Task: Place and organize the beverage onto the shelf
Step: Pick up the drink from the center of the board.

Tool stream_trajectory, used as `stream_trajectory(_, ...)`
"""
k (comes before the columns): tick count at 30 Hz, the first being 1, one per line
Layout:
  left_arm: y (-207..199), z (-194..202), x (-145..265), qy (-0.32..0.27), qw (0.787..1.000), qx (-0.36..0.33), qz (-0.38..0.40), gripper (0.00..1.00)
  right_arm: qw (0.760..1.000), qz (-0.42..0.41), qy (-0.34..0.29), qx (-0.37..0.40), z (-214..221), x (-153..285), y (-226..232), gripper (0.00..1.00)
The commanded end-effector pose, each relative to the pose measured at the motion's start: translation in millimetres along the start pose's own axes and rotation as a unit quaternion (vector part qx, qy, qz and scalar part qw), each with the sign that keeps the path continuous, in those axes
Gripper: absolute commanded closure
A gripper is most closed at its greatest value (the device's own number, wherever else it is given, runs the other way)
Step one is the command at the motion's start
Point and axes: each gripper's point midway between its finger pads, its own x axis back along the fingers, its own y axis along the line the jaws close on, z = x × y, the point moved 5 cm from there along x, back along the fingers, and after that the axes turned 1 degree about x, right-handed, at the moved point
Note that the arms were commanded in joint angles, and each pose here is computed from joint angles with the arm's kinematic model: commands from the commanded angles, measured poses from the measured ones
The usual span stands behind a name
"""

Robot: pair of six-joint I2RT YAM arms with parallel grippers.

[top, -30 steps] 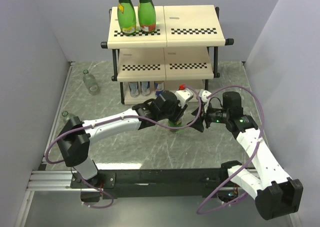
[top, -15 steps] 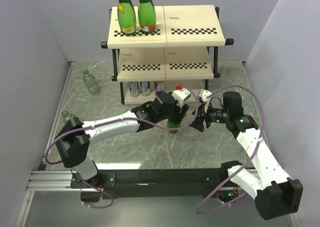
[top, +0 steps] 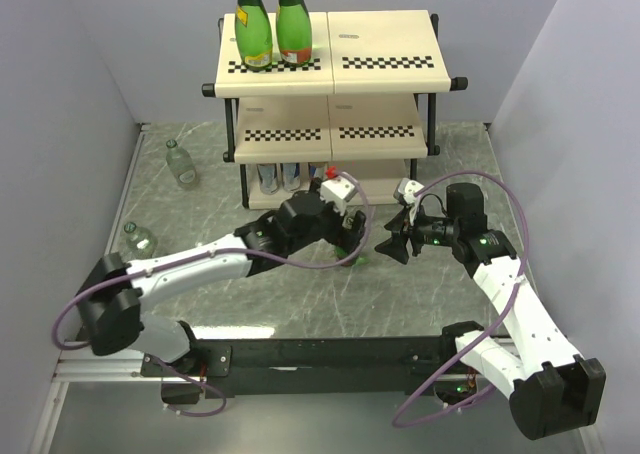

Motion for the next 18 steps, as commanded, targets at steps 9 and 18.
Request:
stream_trajectory(9, 8, 35, 43, -0.032, 0.995, 0.079, 0.043, 0.01, 0.999, 0.015, -0.013, 0.025, -12, 5, -6, 0.29)
stream_trajectory(18, 17, 65, 33, -0.087, 0.991, 0.091, 0.038, 0.01, 1.0, 0.018, -0.011, 0.023, -10, 5, -8, 0.3)
